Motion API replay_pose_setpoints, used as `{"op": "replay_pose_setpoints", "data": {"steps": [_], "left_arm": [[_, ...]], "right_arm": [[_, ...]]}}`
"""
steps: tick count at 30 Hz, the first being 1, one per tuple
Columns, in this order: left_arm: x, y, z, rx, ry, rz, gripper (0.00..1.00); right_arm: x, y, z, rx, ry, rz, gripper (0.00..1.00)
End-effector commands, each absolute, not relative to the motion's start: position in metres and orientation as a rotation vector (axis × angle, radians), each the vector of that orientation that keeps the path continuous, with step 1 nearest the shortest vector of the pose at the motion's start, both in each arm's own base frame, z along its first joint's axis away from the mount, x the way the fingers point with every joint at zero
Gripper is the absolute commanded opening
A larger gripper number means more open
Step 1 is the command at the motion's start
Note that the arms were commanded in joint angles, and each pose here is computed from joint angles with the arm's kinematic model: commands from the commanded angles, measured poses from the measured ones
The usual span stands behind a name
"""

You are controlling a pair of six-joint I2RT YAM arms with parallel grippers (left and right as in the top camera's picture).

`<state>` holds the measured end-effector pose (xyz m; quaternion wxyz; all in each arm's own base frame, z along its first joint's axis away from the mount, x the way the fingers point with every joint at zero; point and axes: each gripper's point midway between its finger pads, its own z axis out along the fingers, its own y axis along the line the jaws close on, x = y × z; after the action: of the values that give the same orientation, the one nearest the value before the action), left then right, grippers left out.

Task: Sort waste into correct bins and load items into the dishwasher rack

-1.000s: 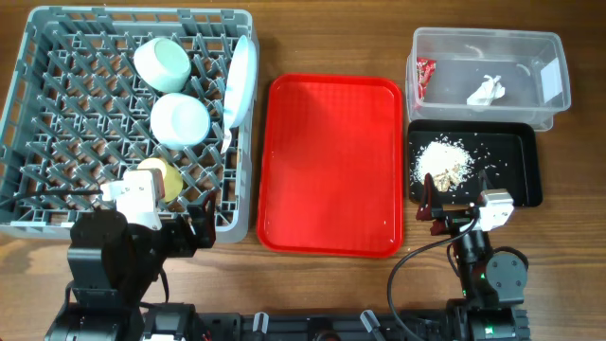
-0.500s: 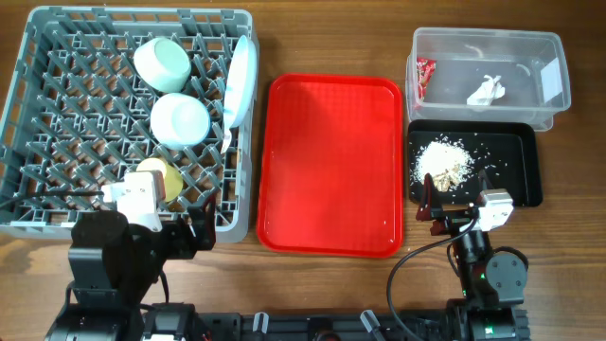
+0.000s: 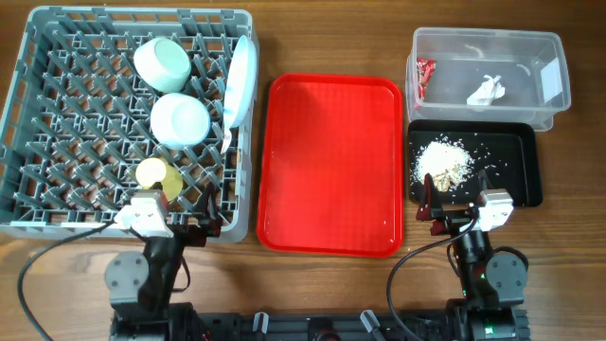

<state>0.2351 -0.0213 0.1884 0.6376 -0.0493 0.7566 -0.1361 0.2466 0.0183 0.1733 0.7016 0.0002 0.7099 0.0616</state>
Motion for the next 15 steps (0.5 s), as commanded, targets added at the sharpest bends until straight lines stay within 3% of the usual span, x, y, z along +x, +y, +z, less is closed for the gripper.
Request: {"op": "replay_pose_setpoints", "data": {"steps": [1,5,11,15], "left_arm": [[0.239,-0.019,0.193,-0.102,1.606,-0.307,1.0],[0.243,-0.013,0.205,-0.078,1.474,-0.254,1.0],[0.245,-0.014,0.159,-0.069,1.639,-0.227,1.0],[0.245,-0.014,0.16,-0.068,1.635,-0.228,1.0]], "right_arm": [[0.246,0.02,0.176,-0.013,1.569,0.137,1.0],[0.246,0.02,0.176,-0.013,1.569,0.137,1.0],[0.246,0.02,0.176,-0.013,1.569,0.137,1.0],[0.246,0.02,0.176,-0.013,1.569,0.137,1.0]]}}
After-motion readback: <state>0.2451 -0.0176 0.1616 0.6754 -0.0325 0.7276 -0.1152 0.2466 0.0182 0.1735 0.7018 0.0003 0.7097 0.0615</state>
